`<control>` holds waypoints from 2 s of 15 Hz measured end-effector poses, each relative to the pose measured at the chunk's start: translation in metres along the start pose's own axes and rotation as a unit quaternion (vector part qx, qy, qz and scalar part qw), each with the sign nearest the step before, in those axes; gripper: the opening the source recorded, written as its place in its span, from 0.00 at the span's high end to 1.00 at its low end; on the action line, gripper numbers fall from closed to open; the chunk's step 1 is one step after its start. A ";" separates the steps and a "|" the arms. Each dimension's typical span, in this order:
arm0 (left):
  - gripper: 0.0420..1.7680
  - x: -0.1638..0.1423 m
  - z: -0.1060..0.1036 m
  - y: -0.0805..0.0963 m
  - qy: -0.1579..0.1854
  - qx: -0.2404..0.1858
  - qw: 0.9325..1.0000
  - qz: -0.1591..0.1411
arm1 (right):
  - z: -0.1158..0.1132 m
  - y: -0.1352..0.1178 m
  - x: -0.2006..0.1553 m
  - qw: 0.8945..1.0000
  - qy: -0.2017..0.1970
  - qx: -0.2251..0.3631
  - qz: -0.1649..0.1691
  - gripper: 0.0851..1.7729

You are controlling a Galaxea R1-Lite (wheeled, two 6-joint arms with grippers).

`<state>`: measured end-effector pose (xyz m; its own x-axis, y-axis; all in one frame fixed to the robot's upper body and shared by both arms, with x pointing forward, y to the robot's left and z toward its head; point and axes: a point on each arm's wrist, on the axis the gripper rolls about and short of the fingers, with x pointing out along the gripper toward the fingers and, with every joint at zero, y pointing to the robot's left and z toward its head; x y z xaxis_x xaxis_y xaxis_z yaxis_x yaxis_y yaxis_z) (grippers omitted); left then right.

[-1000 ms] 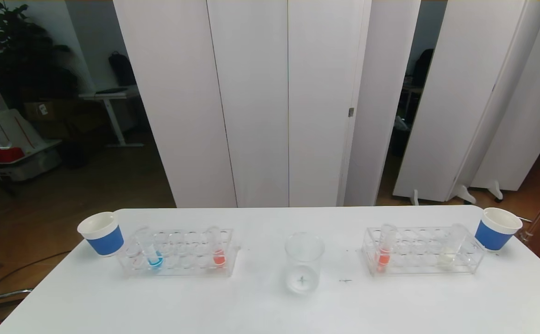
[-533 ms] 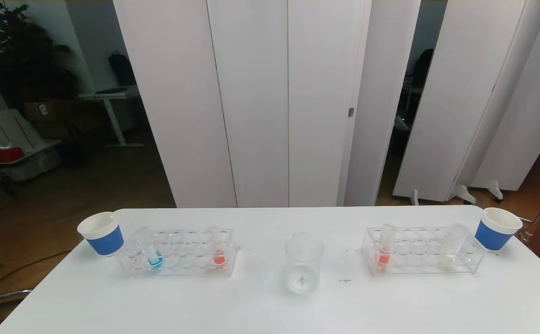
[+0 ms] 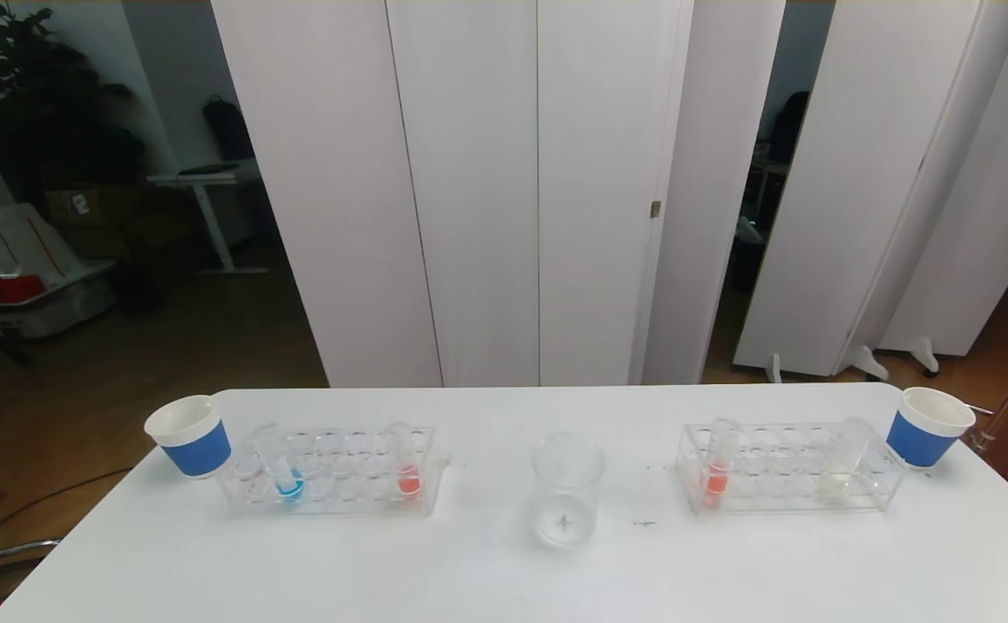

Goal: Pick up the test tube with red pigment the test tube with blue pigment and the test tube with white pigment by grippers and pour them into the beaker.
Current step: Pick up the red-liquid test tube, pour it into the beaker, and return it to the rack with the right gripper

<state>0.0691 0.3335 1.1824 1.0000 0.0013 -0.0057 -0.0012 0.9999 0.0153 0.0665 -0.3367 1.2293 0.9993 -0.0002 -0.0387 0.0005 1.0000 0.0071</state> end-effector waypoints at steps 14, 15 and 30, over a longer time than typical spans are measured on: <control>0.01 0.000 0.000 0.000 0.000 0.000 1.000 0.000 | 0.106 0.003 0.107 1.000 0.004 -0.012 0.011 0.01; 0.01 0.000 0.000 0.000 0.000 0.000 1.000 0.000 | 0.107 0.003 0.118 1.000 0.010 -0.012 0.015 0.01; 0.01 0.000 0.000 0.000 0.000 0.000 1.000 0.000 | 0.021 0.055 0.204 0.987 0.117 -0.013 0.106 0.01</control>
<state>0.0691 0.3335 1.1824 1.0000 0.0009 -0.0057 -0.0008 0.9999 0.0153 0.2716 -0.2816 1.2431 0.9406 0.2075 -0.2688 -0.2115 0.9773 0.0142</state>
